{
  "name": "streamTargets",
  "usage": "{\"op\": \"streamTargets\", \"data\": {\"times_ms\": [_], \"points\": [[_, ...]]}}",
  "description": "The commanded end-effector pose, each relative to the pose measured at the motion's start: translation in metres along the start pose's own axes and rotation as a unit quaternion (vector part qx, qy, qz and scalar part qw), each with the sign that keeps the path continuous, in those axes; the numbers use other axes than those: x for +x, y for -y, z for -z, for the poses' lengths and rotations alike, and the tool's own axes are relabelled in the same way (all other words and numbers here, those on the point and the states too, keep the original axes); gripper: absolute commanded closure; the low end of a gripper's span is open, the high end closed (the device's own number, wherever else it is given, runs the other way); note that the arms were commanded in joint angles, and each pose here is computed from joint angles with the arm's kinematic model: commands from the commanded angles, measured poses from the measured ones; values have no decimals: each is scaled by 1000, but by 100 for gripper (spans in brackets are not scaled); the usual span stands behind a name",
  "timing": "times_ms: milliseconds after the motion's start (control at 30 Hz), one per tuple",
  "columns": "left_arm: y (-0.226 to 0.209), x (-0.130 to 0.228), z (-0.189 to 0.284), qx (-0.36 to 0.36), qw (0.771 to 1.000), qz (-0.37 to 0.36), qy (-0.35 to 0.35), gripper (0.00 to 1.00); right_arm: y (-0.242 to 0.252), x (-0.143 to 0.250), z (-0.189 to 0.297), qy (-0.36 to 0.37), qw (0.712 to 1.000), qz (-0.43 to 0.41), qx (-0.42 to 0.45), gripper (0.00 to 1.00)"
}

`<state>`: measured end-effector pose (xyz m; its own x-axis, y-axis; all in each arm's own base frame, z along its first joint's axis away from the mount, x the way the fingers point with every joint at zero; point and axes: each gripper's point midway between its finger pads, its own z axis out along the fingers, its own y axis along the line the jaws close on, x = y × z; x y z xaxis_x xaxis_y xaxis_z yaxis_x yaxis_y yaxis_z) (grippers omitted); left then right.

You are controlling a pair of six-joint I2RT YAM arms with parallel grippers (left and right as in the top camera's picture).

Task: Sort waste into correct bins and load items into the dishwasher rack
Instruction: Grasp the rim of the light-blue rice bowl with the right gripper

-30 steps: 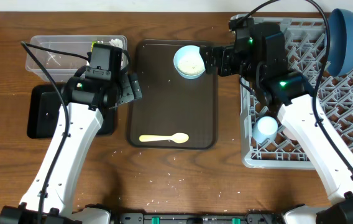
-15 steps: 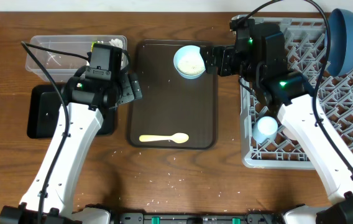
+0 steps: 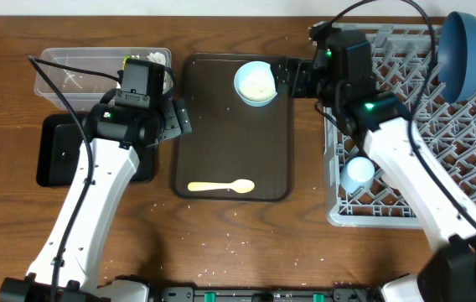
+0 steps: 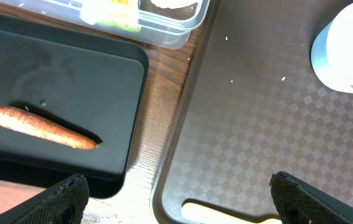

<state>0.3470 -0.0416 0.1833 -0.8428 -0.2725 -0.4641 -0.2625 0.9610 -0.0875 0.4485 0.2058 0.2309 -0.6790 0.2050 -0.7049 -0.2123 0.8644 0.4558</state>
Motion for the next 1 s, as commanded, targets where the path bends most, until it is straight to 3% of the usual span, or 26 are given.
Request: {"op": "streamTargets", "data": {"times_ms": [0,200,367,567,967], "points": [[-2,-4,2,-5,1000,4,5,4,-11,9,-21,-2,1000,-27,-10,16],[-2,-4,2,-5,1000,4,5,4,-15,29,-70,20,997,-68,19,27],[-2,-4,2,-5,1000,4,5,4,11,57,-101,30,989,-109,97,27],[-2,-4,2,-5,1000,4,5,4,39,65,-99,34,980,-112,162,27],[-2,-4,2,-5,1000,4,5,4,87,95,-112,2,962,-150,227,58]]}}
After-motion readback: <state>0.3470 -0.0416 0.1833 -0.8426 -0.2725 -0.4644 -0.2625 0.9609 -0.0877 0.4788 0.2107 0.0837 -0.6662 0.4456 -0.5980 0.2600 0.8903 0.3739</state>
